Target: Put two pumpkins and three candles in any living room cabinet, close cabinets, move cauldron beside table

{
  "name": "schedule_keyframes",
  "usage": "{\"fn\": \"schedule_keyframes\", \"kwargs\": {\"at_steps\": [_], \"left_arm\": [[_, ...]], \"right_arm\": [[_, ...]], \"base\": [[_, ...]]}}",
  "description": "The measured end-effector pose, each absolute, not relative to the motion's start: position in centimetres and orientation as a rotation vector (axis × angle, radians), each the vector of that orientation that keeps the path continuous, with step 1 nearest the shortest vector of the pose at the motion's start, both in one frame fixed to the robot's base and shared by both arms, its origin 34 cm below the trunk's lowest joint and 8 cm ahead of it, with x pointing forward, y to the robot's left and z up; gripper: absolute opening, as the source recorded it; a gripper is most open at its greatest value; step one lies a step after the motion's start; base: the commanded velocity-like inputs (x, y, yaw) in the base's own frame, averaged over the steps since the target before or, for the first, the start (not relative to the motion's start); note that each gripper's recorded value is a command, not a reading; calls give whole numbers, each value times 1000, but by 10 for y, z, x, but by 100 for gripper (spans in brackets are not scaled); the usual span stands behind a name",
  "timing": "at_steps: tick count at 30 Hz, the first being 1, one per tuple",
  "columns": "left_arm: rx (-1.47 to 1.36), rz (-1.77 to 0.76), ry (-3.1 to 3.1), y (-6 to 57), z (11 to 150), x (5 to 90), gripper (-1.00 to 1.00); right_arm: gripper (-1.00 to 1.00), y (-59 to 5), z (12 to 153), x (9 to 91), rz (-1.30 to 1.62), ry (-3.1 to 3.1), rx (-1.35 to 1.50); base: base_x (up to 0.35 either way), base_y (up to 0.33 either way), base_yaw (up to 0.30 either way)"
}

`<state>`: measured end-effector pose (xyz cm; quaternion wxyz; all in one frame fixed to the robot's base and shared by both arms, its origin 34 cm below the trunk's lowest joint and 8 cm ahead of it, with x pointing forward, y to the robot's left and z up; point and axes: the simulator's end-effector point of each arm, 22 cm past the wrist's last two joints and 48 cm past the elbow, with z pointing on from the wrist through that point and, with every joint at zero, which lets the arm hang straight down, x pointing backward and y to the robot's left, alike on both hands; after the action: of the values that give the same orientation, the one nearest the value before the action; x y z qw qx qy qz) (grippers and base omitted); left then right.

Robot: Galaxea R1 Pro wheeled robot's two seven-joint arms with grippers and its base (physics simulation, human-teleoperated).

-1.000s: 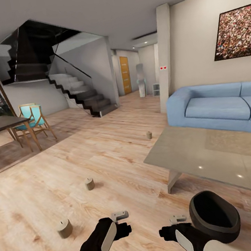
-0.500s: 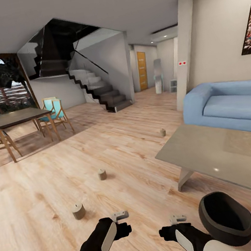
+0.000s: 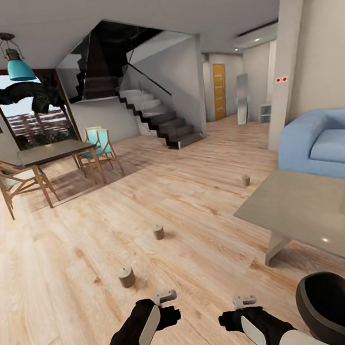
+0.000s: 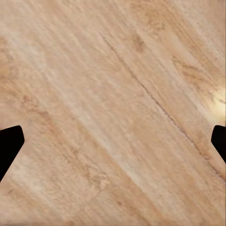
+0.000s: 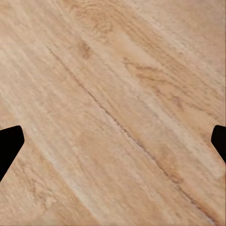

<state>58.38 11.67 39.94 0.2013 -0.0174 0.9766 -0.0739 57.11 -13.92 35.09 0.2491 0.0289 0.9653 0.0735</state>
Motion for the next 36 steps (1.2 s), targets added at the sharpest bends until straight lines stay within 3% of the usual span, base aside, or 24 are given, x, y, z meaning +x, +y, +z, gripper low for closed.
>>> {"fn": "schedule_keyframes", "kwargs": {"at_steps": [21, 36], "left_arm": [[-49, -208, 2749, 116, 390, 579, 100], [-50, -210, 2760, 116, 385, 577, 100]], "right_arm": [[100, -139, 344, 568, 200, 2644, 80], [100, -139, 339, 565, 200, 2654, 81]], "base": [[110, -34, 268], [9, 0, 268]]}}
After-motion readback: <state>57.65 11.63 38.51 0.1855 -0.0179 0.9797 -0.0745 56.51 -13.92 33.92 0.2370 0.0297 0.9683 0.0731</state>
